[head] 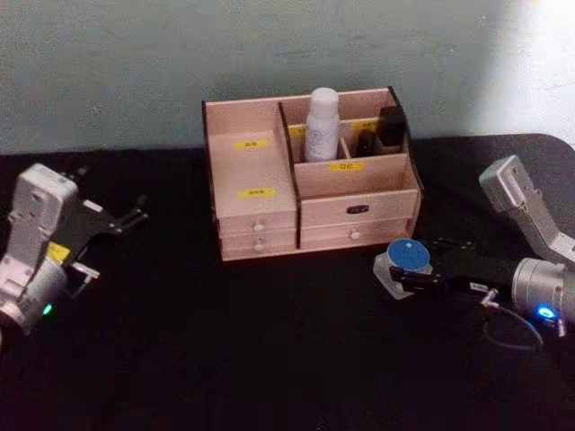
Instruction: Pick up the facial cleanser and watermelon frost from the table and place them into the tiered storage box.
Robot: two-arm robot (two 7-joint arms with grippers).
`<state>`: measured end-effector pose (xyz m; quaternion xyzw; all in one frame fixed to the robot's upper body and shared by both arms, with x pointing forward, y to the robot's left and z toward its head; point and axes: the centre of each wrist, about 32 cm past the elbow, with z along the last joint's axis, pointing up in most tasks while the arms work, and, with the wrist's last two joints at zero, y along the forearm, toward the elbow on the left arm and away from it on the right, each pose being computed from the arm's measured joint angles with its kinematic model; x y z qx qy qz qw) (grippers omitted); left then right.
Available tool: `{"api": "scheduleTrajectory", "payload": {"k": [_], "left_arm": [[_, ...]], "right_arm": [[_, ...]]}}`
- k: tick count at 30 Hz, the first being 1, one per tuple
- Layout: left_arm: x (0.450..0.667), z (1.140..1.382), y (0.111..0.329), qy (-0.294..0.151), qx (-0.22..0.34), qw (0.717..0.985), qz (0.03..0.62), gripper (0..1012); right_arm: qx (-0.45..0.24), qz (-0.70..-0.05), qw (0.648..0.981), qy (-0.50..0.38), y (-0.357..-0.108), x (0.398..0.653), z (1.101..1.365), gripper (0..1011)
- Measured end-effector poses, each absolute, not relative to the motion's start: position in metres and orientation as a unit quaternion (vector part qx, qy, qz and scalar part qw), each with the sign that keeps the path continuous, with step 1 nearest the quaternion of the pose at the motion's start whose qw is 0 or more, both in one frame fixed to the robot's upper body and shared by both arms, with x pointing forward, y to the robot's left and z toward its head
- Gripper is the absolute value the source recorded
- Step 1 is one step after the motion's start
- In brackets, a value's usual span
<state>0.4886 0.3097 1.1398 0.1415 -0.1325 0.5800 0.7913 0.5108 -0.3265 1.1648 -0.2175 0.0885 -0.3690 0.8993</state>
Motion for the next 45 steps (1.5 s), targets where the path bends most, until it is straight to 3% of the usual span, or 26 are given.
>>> {"api": "scheduleTrajectory", "payload": {"k": [15,28,45], "left_arm": [[0.489,1.14,0.31,-0.132,0.141,0.791,0.58,1001],[0.489,1.14,0.31,-0.132,0.142,0.791,0.58,1001],[0.489,1.14,0.31,-0.132,0.141,0.791,0.58,1001]], "right_arm": [[-0.218,-0.367,0.9,0.089,-0.327,0.511,1.165,729],[-0.205,-0.323,0.92,0.089,-0.331,0.511,1.169,729],[-0.152,-0.253,0.955,0.012,-0.304,0.527,1.194,729]]}}
